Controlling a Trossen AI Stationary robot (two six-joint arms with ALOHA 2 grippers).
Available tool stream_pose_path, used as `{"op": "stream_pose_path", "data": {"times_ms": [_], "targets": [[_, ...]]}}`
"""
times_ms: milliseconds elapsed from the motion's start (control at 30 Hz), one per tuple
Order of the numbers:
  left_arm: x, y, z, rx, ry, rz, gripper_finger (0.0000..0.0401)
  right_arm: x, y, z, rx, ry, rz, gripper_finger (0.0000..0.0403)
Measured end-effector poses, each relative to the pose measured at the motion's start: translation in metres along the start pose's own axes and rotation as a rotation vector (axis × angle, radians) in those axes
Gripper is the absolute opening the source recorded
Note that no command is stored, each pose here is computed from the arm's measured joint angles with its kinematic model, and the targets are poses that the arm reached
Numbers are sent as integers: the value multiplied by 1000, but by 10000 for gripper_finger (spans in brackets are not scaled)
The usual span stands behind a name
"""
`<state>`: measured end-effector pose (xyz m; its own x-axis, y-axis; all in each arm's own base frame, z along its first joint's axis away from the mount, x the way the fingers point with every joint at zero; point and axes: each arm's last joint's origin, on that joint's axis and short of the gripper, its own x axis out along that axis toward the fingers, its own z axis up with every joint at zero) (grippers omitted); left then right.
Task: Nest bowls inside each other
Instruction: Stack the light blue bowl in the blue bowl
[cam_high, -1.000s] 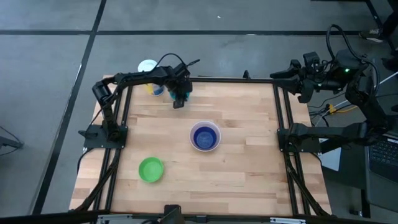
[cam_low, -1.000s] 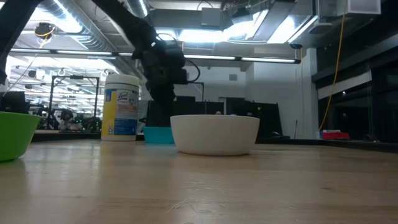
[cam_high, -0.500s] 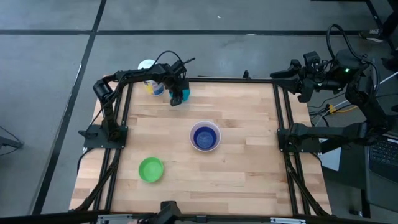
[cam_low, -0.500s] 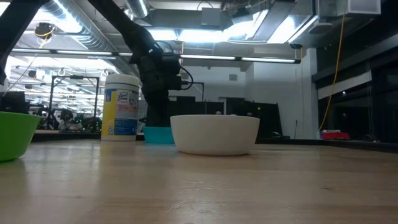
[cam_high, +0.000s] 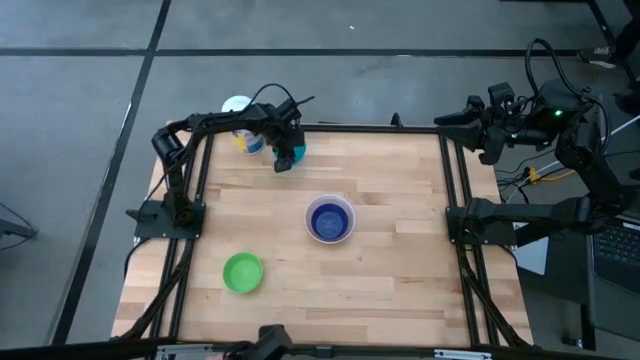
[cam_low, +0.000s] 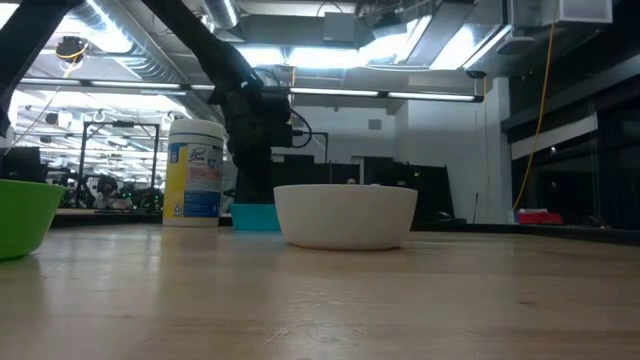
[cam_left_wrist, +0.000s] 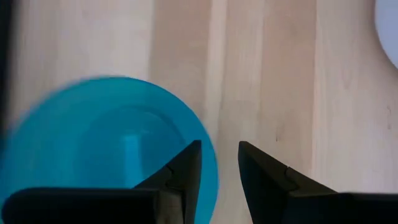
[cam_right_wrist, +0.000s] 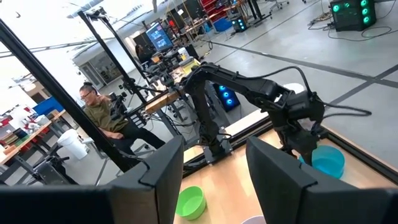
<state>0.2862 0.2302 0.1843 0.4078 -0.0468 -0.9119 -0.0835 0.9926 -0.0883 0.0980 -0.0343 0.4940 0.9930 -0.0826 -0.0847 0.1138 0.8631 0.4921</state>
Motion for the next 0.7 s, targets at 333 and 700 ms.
{"op": "stream_pose_path", "data": {"times_ms": [333, 700], "targets": [[27, 4, -7, -39, 70, -43, 102, 0, 0, 0, 6, -2, 2, 178], [31, -15, 9, -11, 75, 31, 5, 0, 0, 0, 15, -1, 2, 178]]}}
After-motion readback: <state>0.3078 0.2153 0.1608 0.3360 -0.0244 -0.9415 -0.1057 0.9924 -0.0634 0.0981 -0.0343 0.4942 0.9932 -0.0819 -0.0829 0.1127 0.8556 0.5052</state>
